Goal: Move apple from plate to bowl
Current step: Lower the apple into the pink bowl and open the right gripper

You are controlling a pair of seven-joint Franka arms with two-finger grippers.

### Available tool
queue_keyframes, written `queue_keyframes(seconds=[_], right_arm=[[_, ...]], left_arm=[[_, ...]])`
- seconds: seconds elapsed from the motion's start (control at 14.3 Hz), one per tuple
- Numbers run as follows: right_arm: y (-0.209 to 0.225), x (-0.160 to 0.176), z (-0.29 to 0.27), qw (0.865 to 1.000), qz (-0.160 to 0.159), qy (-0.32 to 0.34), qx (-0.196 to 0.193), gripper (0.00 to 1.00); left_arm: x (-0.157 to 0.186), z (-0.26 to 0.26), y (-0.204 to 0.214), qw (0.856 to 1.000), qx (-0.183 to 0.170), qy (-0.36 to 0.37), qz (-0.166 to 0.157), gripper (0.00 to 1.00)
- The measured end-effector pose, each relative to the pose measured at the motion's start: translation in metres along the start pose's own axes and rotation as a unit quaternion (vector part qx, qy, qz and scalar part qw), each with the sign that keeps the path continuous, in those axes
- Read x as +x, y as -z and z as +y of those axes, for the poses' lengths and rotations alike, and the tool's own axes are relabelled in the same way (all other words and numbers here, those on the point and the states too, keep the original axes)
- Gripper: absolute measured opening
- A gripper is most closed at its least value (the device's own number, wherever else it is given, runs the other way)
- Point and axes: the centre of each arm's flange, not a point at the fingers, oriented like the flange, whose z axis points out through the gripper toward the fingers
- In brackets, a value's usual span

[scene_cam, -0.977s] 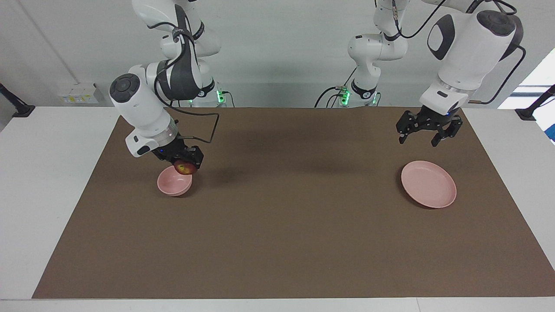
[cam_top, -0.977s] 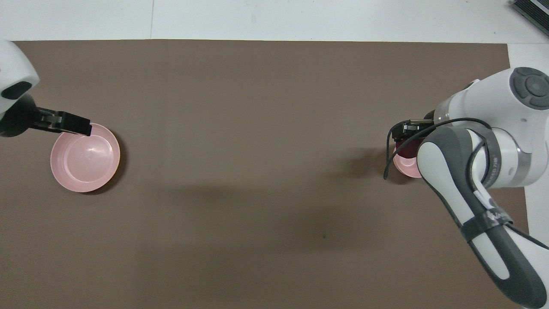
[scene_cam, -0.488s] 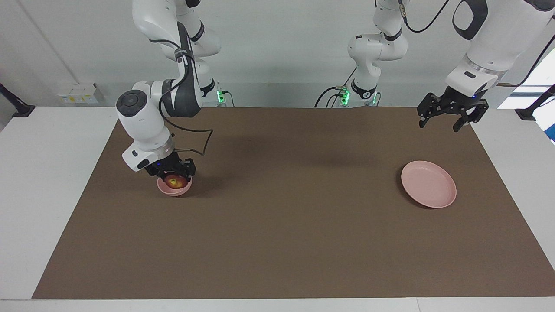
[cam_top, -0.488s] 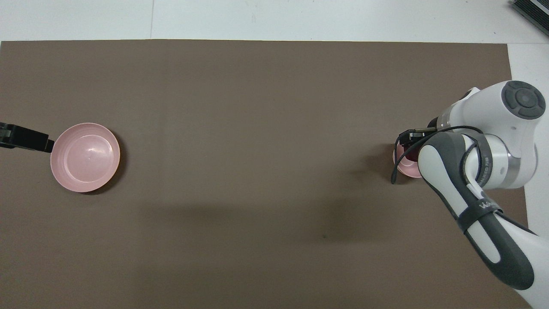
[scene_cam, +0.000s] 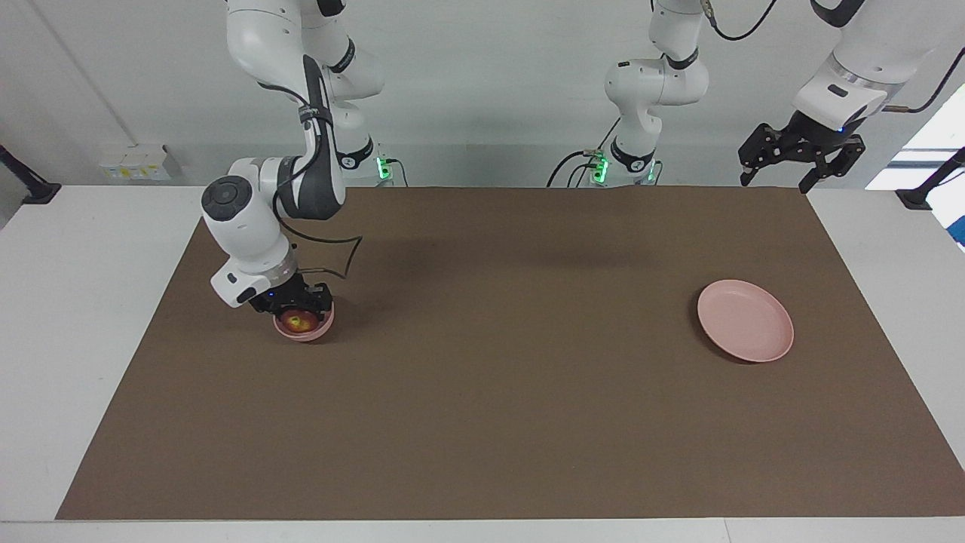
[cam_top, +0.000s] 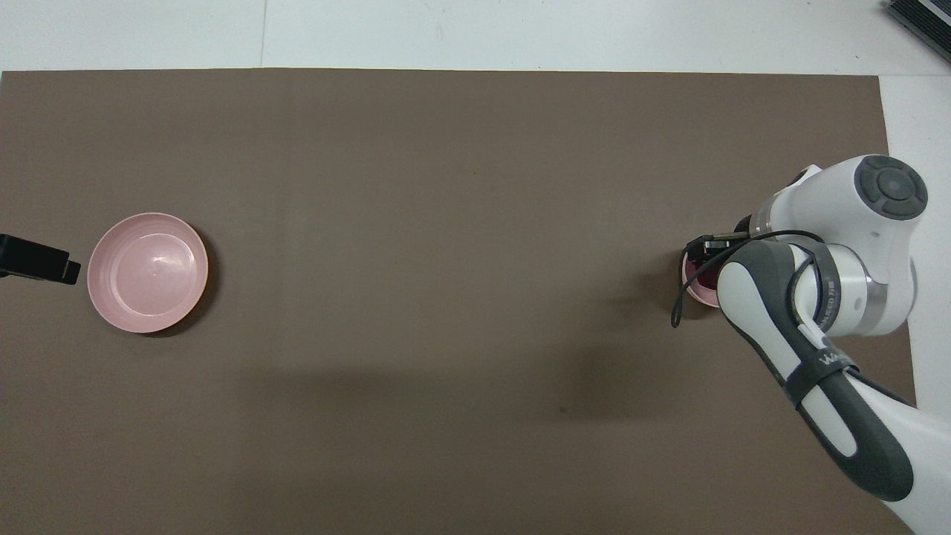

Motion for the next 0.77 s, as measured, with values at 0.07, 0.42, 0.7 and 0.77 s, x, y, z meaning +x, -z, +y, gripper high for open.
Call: queue_keyframes(seconds=[0.07,0.42,0.7,0.77], right_arm=[[-0.003,-0.001,0.001,1.0,0.0,-0.001,0.0,0.81],[-0.01,-0.005,0.008,1.0,-0.003,-0.007,0.0,0.81],[-0.013,-0.007,0.009,1.0,-0.006,-0.008,0.0,0.79],[-0.013,-0.007,0.009,1.0,-0.006,-0.007,0.0,0.79]], left_arm=[[-0.001,0.0,0.0,1.0,0.0,0.0,-0.002,1.0],[-0.001,0.002,-0.001,1.0,-0.001,-0.002,-0.006,1.0],[-0.004,0.005,0.001,1.0,-0.001,-0.004,-0.01,1.0],[-0.006,0.006,0.003,1.0,-0.001,-0.005,-0.009,1.0]])
